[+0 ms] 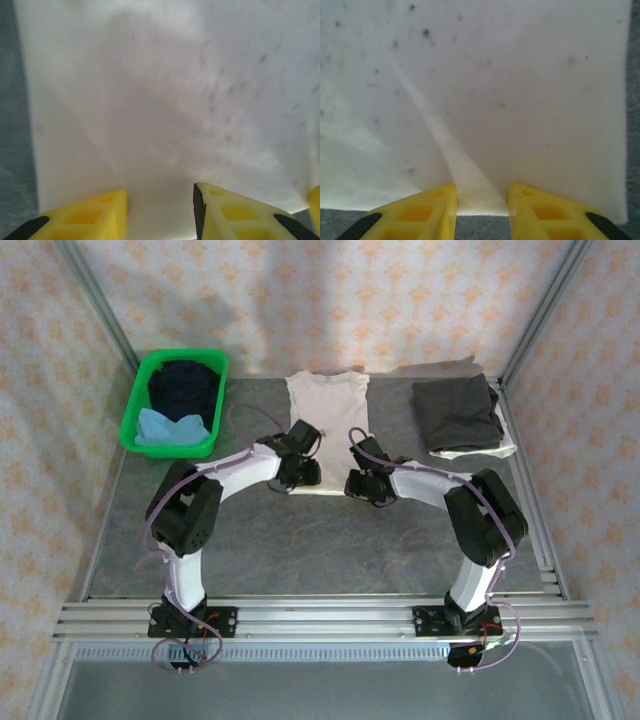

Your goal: Fold and stack the t-shirts

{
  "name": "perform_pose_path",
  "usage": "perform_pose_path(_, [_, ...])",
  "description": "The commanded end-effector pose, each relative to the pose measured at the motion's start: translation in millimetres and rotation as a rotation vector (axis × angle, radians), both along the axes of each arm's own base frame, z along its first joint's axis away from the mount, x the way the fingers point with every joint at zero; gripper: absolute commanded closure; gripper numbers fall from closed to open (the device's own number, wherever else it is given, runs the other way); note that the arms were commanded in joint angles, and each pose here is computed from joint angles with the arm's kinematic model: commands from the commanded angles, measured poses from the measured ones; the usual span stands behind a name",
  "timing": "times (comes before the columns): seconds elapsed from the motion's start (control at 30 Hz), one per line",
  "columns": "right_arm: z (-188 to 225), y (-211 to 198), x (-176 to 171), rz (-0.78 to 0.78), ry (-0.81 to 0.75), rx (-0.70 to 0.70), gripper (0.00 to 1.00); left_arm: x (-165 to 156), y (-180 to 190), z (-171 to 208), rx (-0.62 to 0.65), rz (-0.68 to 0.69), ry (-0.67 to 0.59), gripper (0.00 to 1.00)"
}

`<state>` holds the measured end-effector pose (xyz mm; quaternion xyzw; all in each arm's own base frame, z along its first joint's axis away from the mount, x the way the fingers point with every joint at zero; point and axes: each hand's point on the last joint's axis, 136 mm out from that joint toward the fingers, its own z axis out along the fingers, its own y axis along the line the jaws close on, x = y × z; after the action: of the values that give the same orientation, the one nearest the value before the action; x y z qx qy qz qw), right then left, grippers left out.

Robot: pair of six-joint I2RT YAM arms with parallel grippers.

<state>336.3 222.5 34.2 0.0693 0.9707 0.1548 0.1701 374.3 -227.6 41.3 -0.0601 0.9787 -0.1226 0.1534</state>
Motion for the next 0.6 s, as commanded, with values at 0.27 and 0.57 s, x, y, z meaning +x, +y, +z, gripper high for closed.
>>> perform_pose_path(0.27, [-24, -52, 0, -0.098, 0.029, -0.158, 0.7, -3, 61, -38, 0.034, 0.145, 0.056, 0.62])
perform_pose_path(0.57, [22, -49, 20, -0.096, -0.066, -0.125, 0.7, 4, 65, 9, 0.028, 0.132, -0.025, 0.49])
